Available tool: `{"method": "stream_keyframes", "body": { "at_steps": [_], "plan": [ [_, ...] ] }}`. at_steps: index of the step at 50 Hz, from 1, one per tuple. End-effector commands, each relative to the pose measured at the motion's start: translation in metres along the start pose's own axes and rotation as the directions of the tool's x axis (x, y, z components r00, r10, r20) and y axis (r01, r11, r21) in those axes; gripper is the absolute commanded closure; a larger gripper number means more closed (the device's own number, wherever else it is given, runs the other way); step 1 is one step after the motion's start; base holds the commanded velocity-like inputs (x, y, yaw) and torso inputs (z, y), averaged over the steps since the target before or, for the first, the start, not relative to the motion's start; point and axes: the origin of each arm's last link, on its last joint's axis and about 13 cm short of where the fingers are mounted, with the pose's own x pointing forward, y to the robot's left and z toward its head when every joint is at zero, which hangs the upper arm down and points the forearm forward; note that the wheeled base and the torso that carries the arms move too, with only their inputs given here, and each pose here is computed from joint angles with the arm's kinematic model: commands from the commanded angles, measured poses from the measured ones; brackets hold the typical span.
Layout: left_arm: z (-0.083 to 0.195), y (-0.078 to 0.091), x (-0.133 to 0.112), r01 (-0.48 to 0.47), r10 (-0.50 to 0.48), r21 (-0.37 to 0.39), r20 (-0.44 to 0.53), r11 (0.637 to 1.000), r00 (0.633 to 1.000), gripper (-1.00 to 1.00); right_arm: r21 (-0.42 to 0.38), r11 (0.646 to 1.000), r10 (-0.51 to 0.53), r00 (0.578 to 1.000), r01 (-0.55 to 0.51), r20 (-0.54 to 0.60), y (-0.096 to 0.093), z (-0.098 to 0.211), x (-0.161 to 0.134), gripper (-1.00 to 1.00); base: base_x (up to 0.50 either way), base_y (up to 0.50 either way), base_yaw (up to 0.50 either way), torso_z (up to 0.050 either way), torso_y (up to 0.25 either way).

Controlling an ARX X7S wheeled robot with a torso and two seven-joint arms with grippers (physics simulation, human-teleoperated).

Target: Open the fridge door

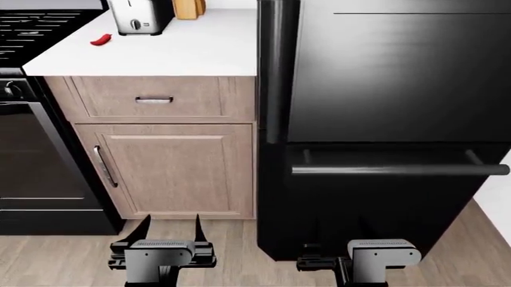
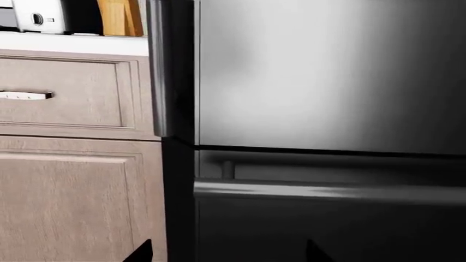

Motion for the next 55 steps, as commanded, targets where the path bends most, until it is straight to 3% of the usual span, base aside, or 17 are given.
{"method": "stream_keyframes", "body": {
  "at_steps": [1,36,55],
  "plan": [
    [-0.0003,-0.0002,-0.0001,-0.001,0.001,0.000,0.001,1.000,1.000,-1.00,0.000,1.000,-0.002,1.000,0.002,0.000,-0.0004,0.0000,0.0002,-1.00,0.06,0.03,0.00,0.000,0.000],
    [0.0001,0.0008,-0.0007,-0.003,0.003,0.000,0.004,1.000,1.000,-1.00,-0.004,1.000,0.004,1.000,-0.004,-0.002,0.0010,0.0001,0.0005,-1.00,0.16,0.01,0.00,0.000,0.000],
    [0.0005,0.0002,0.0006,-0.007,0.007,-0.001,0.007,1.000,1.000,-1.00,0.016,1.000,-0.001,1.000,0.001,0.003,0.0000,0.0002,0.0011,-1.00,0.00,0.00,0.00,0.000,0.000]
  ]
}}
